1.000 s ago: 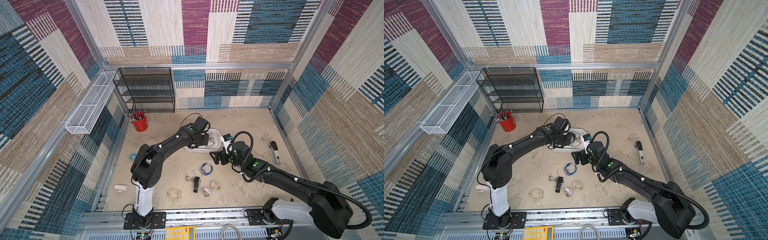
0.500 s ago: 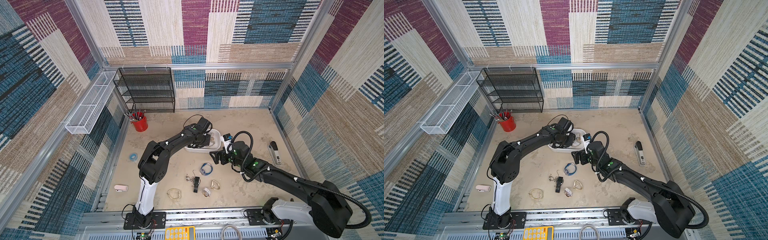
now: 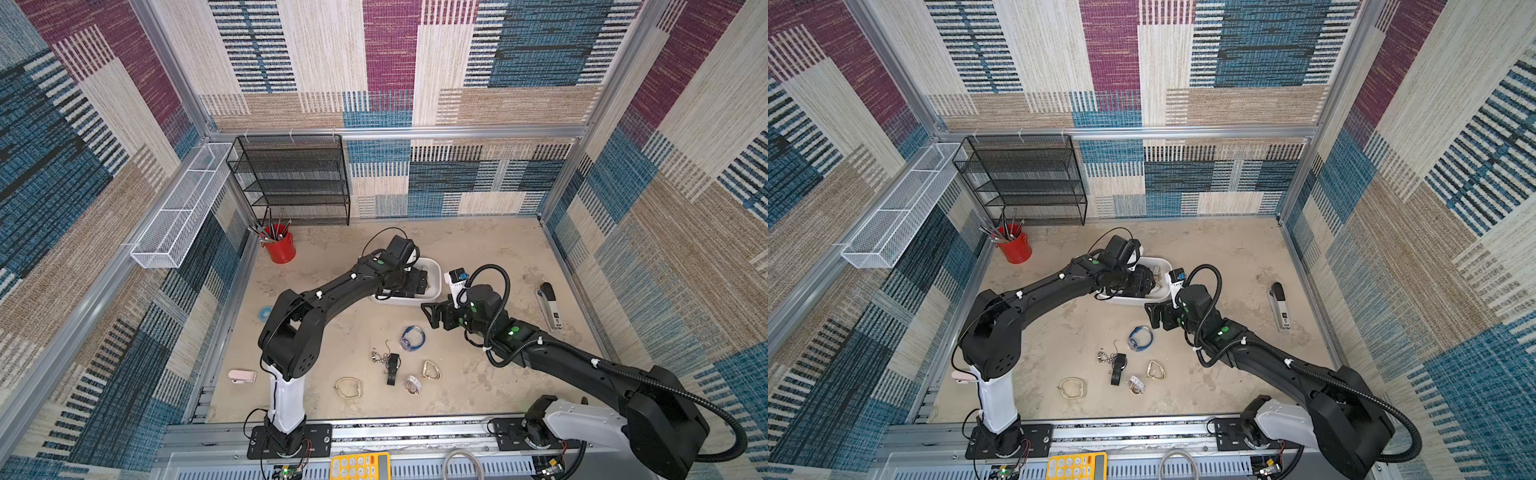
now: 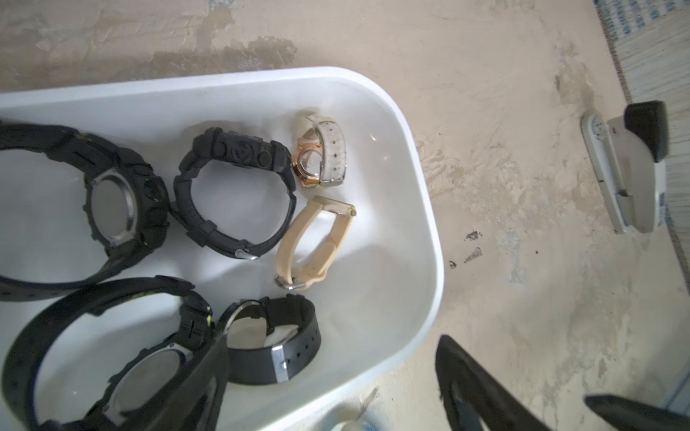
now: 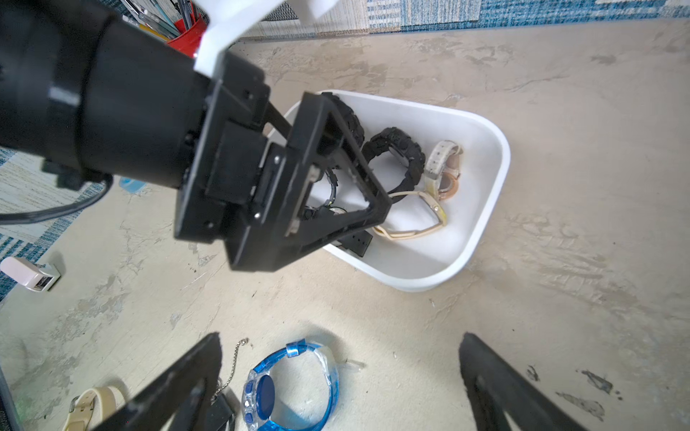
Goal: Put the watch into the storage box
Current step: Place the watch in the storage box, then pick up the watch at the center of the board, then place the watch in the storage box.
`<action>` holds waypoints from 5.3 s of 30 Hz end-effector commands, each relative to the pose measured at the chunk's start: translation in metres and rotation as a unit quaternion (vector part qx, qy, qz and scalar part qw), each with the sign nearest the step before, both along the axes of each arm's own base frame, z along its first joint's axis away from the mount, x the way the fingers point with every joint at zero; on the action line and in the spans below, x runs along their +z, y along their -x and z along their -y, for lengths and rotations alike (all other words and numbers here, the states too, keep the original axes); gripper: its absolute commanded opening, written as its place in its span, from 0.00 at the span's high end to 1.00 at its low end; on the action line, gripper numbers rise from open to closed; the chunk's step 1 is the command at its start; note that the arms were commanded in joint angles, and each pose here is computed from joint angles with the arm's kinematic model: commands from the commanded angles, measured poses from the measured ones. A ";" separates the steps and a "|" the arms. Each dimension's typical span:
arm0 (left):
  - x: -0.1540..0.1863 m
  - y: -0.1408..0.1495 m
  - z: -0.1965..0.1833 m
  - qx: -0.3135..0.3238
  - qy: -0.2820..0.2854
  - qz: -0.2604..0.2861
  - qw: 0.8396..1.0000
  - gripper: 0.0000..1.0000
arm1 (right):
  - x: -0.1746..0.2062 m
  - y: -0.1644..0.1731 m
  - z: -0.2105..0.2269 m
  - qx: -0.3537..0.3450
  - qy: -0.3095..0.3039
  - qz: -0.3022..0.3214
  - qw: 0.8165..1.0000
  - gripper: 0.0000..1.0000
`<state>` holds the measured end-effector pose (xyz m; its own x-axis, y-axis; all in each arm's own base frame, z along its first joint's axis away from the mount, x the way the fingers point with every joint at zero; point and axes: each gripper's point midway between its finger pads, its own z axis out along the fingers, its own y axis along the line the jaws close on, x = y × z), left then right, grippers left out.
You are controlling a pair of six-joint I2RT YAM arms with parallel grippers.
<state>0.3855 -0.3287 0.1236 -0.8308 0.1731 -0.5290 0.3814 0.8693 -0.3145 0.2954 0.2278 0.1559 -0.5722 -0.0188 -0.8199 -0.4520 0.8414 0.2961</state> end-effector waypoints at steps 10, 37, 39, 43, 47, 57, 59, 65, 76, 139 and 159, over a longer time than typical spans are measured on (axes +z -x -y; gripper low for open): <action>0.017 0.007 0.002 -0.010 0.046 0.032 0.998 0.02 | 0.016 -0.004 -0.004 0.000 -0.023 0.022 0.999 0.00; 0.028 0.100 -0.088 0.016 0.119 0.087 0.989 0.01 | 0.007 0.044 0.018 0.025 -0.016 -0.023 0.999 0.00; 0.028 0.106 -0.093 0.020 0.123 0.094 0.988 0.00 | 0.006 0.046 0.014 0.034 -0.024 -0.029 0.999 0.00; 0.029 0.110 -0.106 0.038 0.114 0.111 0.986 0.01 | 0.001 0.047 0.010 0.041 -0.028 -0.044 0.998 0.03; 0.034 0.115 -0.116 0.045 0.110 0.125 0.985 0.01 | -0.009 0.049 0.009 0.039 -0.018 -0.073 0.996 0.06; 0.032 0.113 -0.126 0.059 0.097 0.148 0.982 0.01 | -0.050 0.084 0.021 0.022 0.008 -0.156 0.988 0.22; 0.032 0.111 -0.124 0.055 0.094 0.149 0.983 0.01 | -0.057 0.091 0.021 0.020 0.018 -0.165 0.986 0.22; 0.036 0.109 -0.122 0.051 0.091 0.149 0.983 0.01 | -0.070 0.111 0.017 0.021 0.028 -0.200 0.979 0.29; 0.034 0.109 -0.124 0.057 0.093 0.151 0.983 0.01 | -0.089 0.125 0.010 0.034 0.041 -0.227 0.972 0.40; 0.023 0.124 -0.137 0.077 0.095 0.130 0.984 0.01 | -0.015 0.016 -0.069 0.029 0.117 -0.077 0.990 1.00; 0.022 0.131 -0.148 0.093 0.088 0.131 0.983 0.01 | -0.017 -0.086 -0.092 0.024 0.107 -0.037 0.993 1.00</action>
<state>0.2529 -0.1822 0.1438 -0.6735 -0.0633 -0.7365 0.3278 0.8674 -0.3744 0.3698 0.3095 0.1304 -0.6619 -0.2274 -0.7142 -0.4494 0.8830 0.1353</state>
